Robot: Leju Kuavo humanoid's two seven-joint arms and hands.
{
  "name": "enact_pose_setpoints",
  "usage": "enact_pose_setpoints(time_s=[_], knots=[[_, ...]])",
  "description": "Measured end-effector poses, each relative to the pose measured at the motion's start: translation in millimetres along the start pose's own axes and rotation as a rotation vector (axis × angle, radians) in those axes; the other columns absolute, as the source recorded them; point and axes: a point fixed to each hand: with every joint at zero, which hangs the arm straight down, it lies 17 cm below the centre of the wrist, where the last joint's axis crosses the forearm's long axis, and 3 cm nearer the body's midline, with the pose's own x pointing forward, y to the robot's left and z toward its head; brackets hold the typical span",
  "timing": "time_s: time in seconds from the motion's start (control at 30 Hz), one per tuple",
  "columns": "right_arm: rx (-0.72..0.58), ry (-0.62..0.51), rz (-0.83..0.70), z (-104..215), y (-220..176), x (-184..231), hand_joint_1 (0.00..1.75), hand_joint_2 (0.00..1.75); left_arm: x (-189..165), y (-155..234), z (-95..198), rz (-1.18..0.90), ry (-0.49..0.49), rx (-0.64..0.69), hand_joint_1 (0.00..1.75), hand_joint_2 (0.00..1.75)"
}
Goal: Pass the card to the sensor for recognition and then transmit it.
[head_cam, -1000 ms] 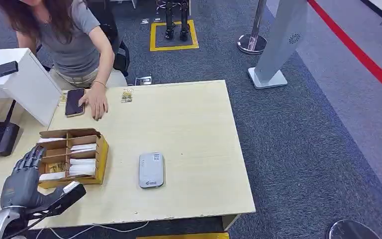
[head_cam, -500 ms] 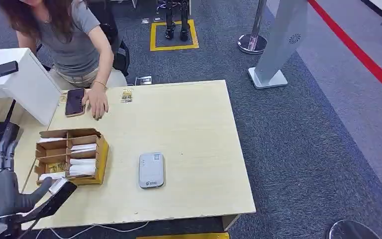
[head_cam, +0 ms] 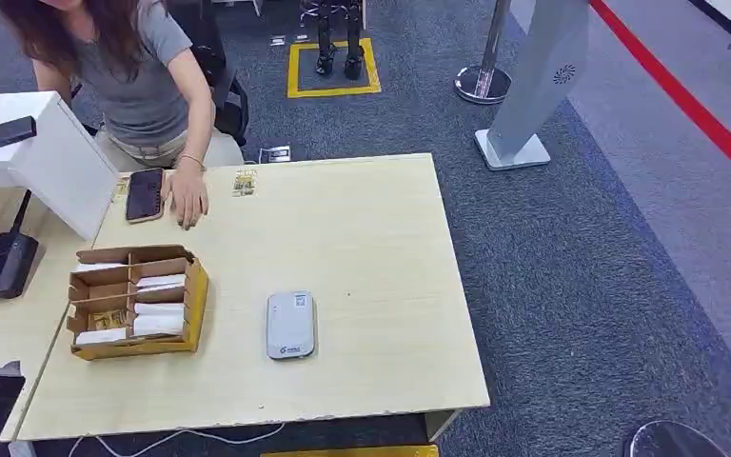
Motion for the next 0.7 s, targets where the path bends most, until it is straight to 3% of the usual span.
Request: enact_pose_setpoints(time_s=[0.3, 0.7], knots=[[-0.003, 0.009, 0.002, -0.1, -0.5, -1.5, 0.0, 0.0, -29.6, -7.6, 18.4, -0.148, 0.088, -0.041, 0.0, 1.75], [-0.01, -0.001, 0.022, -0.4, -3.1, 0.6, 0.0, 0.0, -22.5, -23.9, 21.8, -0.286, 0.065, -0.039, 0.0, 1.75]])
